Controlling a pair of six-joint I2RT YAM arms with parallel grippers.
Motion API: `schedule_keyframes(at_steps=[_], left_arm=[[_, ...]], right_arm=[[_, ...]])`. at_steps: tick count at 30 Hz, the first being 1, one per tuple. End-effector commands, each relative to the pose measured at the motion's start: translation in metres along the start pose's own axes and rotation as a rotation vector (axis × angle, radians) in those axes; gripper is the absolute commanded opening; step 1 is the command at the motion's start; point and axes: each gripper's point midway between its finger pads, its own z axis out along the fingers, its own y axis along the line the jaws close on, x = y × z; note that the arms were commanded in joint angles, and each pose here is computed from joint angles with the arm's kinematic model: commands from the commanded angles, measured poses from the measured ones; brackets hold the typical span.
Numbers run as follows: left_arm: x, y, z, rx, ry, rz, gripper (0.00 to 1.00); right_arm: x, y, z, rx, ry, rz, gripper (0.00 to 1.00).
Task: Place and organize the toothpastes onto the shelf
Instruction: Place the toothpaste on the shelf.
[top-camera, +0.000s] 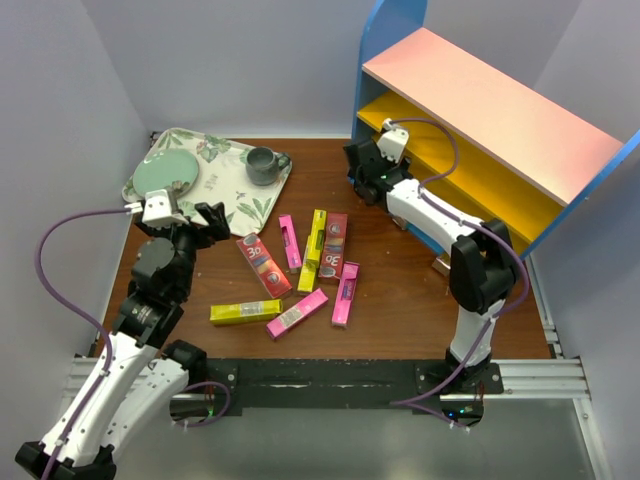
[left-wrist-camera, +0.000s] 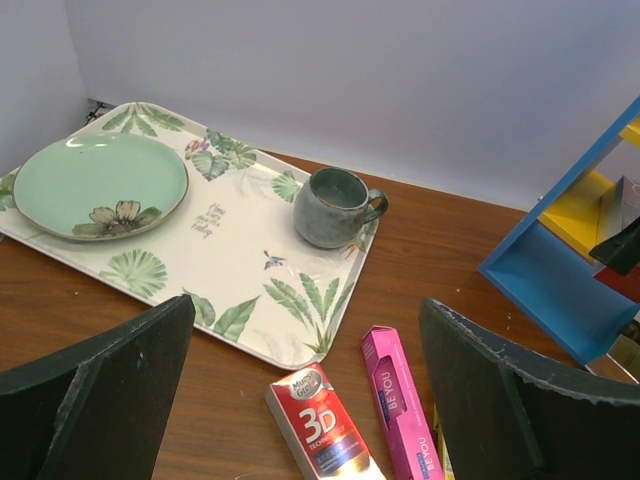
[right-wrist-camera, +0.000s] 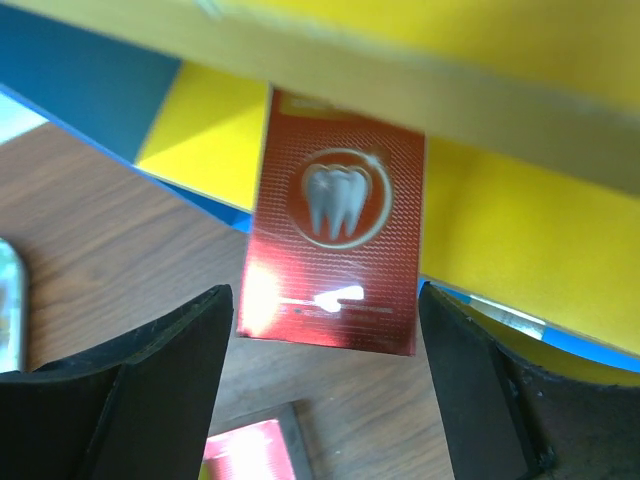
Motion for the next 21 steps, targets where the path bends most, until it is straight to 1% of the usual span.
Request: schedule_keyframes(at_steps=[1, 3, 8, 17, 21], left_arm=[[-0.003, -0.001, 0.002, 0.007, -0.010, 0.000, 1.00], [-0.002, -0.001, 0.002, 0.006, -0.009, -0.001, 1.00], [-0.001, -0.001, 0.003, 0.010, -0.004, 0.001, 1.00], [0.000, 0.001, 0.004, 0.002, 0.000, 0.004, 1.00], [0.000, 0.000, 0.004, 0.007, 0.000, 0.003, 1.00]], right_arm=[[-0.028, 0.015, -0.019, -0.108, -0.038, 0.062, 0.80], [-0.021, 0.015, -0.020, -0.130, -0.026, 0.053, 0.80], [-0.021, 0.024, -0.024, -0.190, -0.020, 0.058, 0.80], [-0.029, 0.039, -0.013, -0.195, -0.045, 0.024, 0.79], [-0.029, 0.044, -0.013, -0.226, -0.051, 0.000, 0.79]])
